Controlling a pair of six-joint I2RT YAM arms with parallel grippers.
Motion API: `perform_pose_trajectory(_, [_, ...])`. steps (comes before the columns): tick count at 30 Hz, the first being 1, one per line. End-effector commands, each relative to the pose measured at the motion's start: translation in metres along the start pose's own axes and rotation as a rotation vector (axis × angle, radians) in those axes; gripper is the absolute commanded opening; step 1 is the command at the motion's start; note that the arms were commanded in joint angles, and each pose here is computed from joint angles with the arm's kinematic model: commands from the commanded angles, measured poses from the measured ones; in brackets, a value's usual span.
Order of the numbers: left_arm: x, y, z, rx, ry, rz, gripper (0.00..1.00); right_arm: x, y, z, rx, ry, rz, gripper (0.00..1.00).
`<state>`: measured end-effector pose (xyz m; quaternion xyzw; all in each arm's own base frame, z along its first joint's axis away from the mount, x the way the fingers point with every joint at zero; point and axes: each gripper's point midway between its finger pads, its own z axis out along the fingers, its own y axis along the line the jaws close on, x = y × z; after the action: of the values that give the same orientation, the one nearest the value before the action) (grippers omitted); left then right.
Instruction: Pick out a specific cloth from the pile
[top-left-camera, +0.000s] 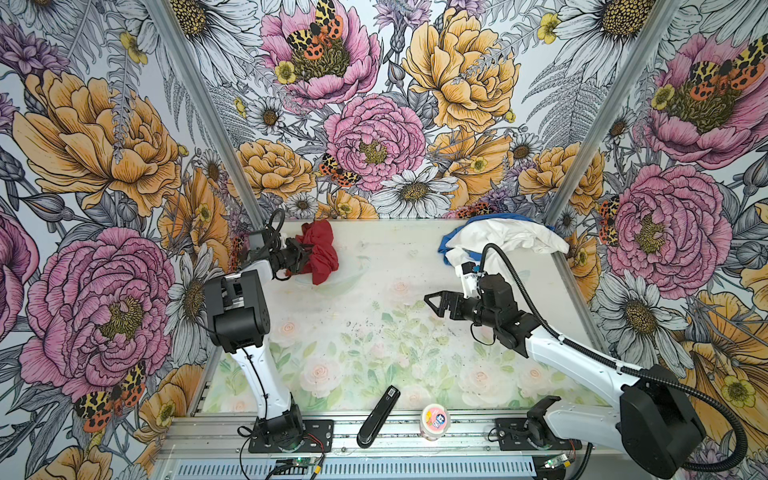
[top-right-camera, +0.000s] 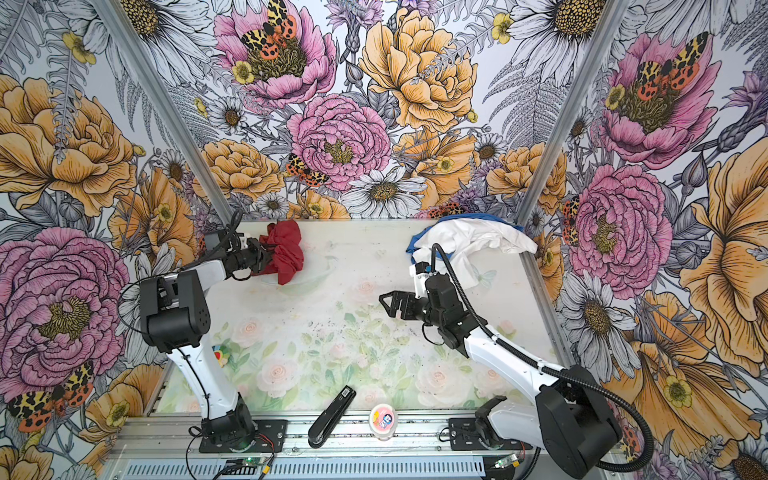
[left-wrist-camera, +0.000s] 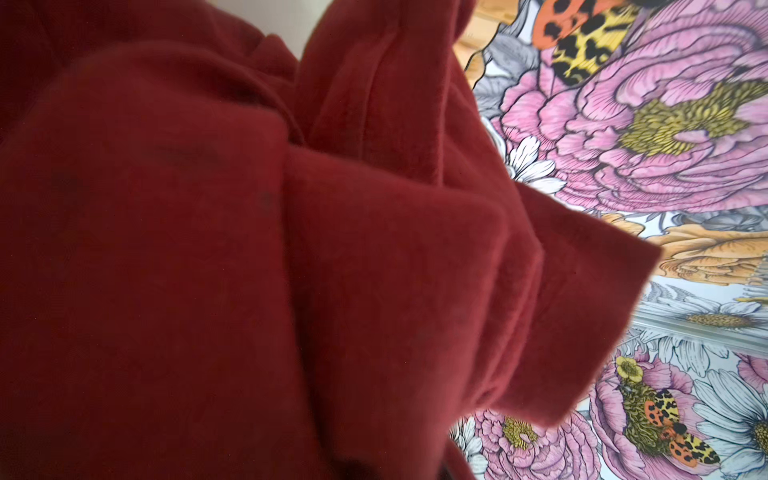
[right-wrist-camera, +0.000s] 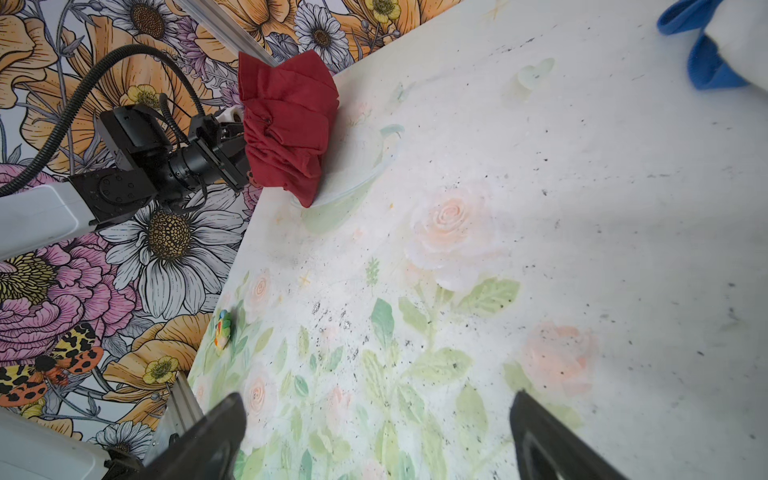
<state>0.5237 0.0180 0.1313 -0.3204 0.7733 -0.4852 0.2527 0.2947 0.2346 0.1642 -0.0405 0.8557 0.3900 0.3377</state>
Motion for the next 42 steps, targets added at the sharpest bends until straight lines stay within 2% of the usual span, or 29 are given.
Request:
perform_pose_trajectory(1, [-0.024,0.008,-0.016,-0.068,-0.037,0.055,0.00,-0.006,0.006,0.001,-0.013,-0.020,-0.006,0.99])
perform_pose_trajectory(3, [-0.028,0.031,-0.022,-0.196,-0.035,0.083,0.00,-0.005,0.004,0.001,-0.008,-0.017,-0.004,0.99])
perform_pose_trajectory(10, [-0.041,0.071,-0.029,-0.278,-0.039,0.101,0.00,-0.003,0.004,0.003,-0.007,-0.008,-0.004,0.99])
perform_pose_trajectory(20, [-0.052,0.114,-0.029,-0.589,-0.051,0.240,0.00,-0.003,0.003,0.004,-0.007,-0.008,0.002,0.99])
perform_pose_trajectory(28, [-0.017,0.104,0.026,-0.608,0.141,0.424,0.00,-0.002,0.003,0.001,-0.003,-0.012,0.001,0.99])
perform_pose_trajectory(32, [-0.018,0.098,0.038,-0.604,0.160,0.467,0.00,-0.002,0.002,0.000,0.002,-0.012,0.002,0.99])
perform_pose_trajectory(36, [-0.031,0.087,0.030,-0.655,0.107,0.519,0.19,-0.003,0.002,-0.001,0.002,-0.015,0.002,0.99])
perform_pose_trajectory(39, [-0.035,0.075,0.024,-0.649,0.088,0.550,0.26,-0.004,0.003,-0.001,-0.001,-0.019,0.003,0.99])
perform_pose_trajectory(42, [-0.036,0.059,0.019,-0.627,0.078,0.590,0.39,-0.004,0.004,-0.001,-0.007,-0.020,0.002,0.99])
